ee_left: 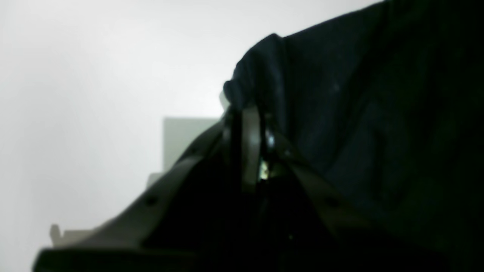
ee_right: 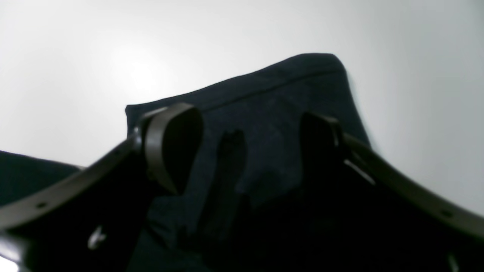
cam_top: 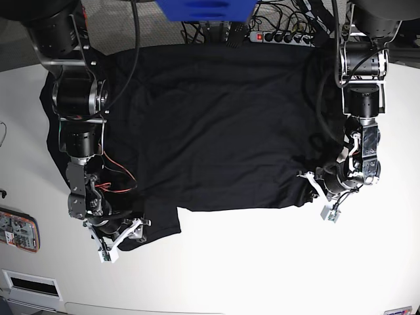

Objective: Fold the T-shirt properly
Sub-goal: 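Adjust the right gripper's grip on the hem corner near the sleeve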

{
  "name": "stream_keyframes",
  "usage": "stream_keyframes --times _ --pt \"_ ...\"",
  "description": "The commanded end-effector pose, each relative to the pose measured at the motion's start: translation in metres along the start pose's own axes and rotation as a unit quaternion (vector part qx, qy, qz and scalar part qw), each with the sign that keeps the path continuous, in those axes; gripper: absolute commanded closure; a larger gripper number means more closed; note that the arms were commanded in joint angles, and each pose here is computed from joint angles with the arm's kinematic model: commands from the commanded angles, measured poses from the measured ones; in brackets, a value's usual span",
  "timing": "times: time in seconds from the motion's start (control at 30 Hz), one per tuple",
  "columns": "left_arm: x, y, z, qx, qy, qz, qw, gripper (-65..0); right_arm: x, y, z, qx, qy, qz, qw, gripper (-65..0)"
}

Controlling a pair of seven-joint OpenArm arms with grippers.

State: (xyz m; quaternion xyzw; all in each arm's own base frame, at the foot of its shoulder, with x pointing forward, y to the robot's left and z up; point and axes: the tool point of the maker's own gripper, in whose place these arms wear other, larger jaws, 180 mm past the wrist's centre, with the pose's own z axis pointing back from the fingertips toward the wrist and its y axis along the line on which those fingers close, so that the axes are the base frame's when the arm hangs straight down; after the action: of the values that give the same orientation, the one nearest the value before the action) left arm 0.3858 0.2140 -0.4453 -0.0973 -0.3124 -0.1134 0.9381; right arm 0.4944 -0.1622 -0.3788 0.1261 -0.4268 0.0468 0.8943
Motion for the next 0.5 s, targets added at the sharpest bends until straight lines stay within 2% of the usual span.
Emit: stream_keyframes --times 0.0,0.17,0.3,0.47 --pt "-0.024 0.013 0.003 0.025 0.057 -0.013 0.998 0.0 0.036 -0.001 0.004 0.002 -0.043 0.004 0.9991 -42.2" --pt "-0.024 0.013 0.003 0.025 0.057 -0.013 0.998 0.0 0.033 -0.008 0.007 -0.006 -0.044 -0.003 0.9990 -42.2" --pt "-0.024 0.013 0.003 0.025 0.057 -0.013 0.998 0.0 0.021 -0.034 0.013 -0.045 -0.058 -0.054 0.9958 -42.2" --pt "-0.024 0.013 0.003 0.025 0.057 -0.013 0.998 0.0 0.019 -0.049 0.016 -0.082 -0.082 -0.073 0.9906 -42.2"
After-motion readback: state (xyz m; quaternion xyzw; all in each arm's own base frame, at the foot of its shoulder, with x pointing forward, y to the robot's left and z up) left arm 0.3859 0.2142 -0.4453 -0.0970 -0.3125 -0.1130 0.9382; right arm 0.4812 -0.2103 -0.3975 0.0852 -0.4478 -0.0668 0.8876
